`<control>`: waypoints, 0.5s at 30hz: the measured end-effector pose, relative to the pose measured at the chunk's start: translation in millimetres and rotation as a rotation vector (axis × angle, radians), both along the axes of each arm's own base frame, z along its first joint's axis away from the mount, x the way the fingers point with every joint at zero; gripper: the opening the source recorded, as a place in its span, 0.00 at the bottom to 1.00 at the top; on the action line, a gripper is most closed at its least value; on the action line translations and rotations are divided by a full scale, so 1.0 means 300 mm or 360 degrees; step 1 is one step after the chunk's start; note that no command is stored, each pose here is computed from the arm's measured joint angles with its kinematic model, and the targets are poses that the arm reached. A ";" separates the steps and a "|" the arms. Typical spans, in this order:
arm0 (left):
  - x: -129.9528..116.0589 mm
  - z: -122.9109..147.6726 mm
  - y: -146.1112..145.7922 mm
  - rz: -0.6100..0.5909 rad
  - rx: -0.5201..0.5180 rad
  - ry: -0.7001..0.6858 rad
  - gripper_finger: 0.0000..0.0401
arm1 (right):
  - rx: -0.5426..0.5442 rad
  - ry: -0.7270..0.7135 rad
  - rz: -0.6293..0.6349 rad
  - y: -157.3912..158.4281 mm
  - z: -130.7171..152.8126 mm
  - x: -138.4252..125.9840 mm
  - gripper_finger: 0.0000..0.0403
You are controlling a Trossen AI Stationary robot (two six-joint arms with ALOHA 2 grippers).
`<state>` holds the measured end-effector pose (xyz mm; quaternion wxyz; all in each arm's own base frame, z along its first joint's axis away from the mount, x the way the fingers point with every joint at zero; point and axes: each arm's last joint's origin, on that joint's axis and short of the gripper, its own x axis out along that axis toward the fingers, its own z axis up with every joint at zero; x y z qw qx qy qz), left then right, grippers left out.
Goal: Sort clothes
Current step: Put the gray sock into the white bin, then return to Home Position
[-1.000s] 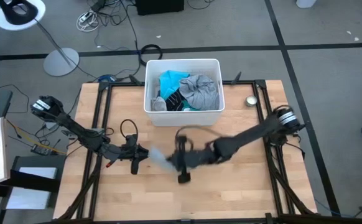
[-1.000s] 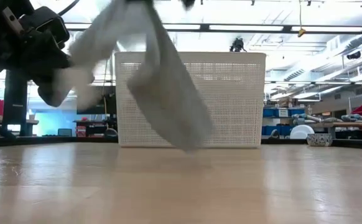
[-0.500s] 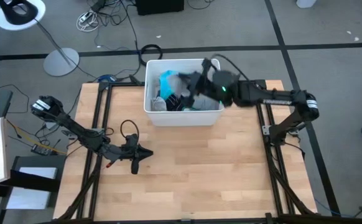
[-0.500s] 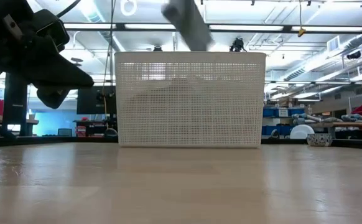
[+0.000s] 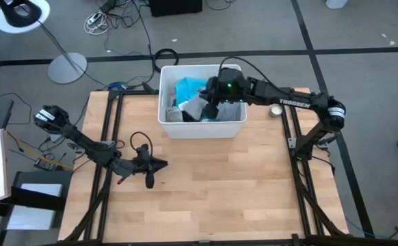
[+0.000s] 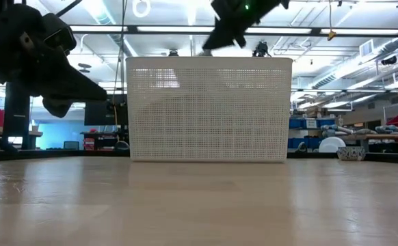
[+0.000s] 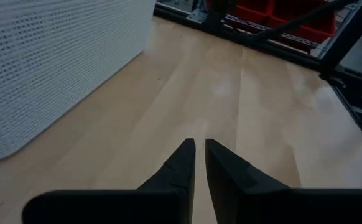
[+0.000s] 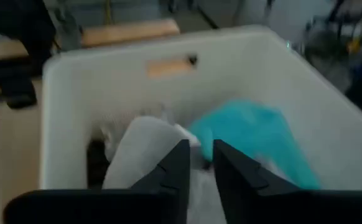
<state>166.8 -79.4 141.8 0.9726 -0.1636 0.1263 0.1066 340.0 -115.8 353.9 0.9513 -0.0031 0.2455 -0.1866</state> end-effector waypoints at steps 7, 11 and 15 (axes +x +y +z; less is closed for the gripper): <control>-0.001 -0.002 0.000 0.0000 0.0007 0.0011 0.10 | 0.0084 0.0159 -0.0054 0.001 0.012 -0.076 0.30; 0.000 0.000 0.000 0.0002 -0.0008 -0.0001 0.10 | 0.0173 0.0333 -0.0075 0.031 0.027 -0.159 0.32; 0.009 0.016 0.006 0.0026 -0.0010 -0.0074 0.10 | 0.0220 0.0460 -0.0084 0.068 0.066 -0.267 0.32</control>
